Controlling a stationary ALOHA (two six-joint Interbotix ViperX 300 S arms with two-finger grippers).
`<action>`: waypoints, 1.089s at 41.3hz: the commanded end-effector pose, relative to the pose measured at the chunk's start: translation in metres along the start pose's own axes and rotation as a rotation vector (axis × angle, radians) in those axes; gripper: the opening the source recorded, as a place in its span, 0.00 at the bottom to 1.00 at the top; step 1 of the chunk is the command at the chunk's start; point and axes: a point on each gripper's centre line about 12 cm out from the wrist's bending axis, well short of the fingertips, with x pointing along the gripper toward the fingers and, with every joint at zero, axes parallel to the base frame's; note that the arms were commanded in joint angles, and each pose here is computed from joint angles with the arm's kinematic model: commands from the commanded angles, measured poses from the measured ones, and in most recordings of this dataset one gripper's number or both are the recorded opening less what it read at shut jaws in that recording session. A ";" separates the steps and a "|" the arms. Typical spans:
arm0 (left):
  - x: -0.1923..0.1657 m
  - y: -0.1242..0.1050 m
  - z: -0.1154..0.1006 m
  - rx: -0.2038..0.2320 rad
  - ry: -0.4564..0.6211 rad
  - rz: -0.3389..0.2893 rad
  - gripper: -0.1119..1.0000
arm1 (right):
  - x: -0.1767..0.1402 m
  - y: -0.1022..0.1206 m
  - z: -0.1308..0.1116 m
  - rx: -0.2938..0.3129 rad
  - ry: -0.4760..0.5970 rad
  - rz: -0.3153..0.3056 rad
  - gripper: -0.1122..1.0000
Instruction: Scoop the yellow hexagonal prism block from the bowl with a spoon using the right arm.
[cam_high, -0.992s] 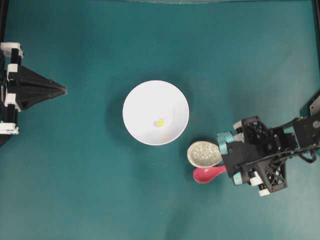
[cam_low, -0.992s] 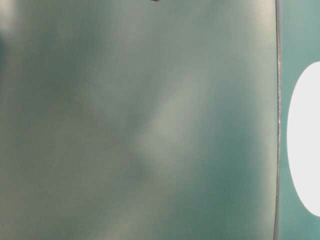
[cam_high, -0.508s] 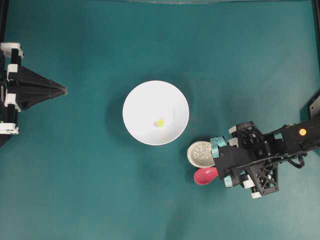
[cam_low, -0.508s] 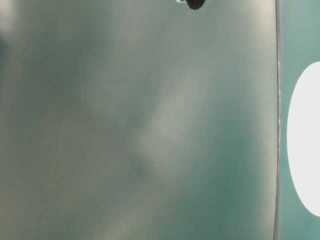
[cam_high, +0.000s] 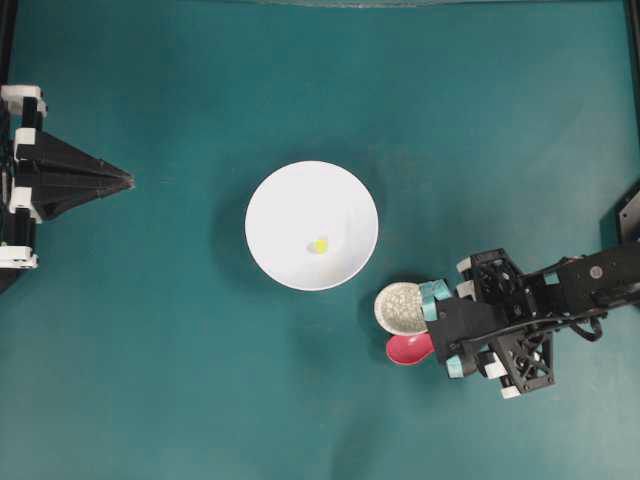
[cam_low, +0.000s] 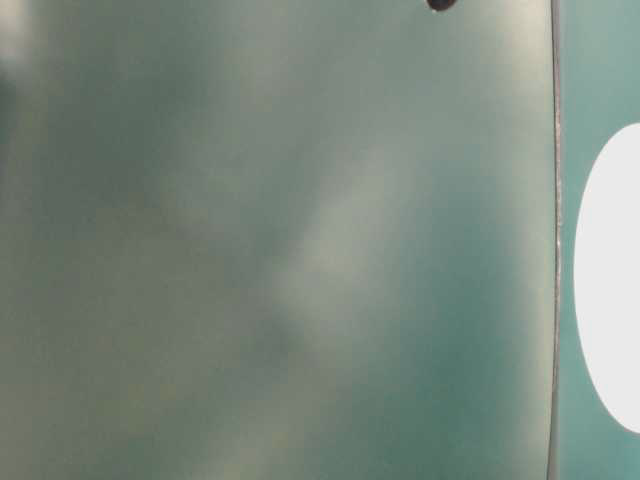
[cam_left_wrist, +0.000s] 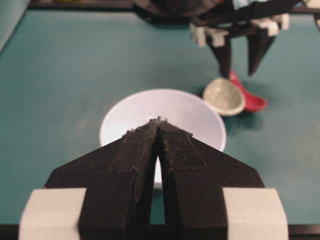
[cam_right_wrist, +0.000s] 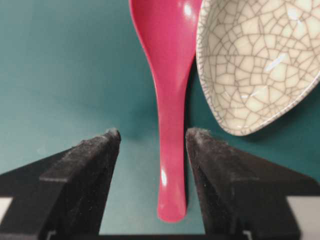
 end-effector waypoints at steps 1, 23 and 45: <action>0.002 0.001 0.010 0.003 -0.028 0.002 0.10 | -0.003 0.002 0.004 0.001 -0.035 0.003 0.63; 0.002 0.001 0.011 0.001 -0.029 0.002 0.10 | 0.000 0.001 -0.004 0.022 -0.035 0.005 0.53; 0.002 0.001 0.010 0.001 -0.028 0.002 0.10 | -0.033 0.009 0.020 0.016 -0.019 0.040 0.27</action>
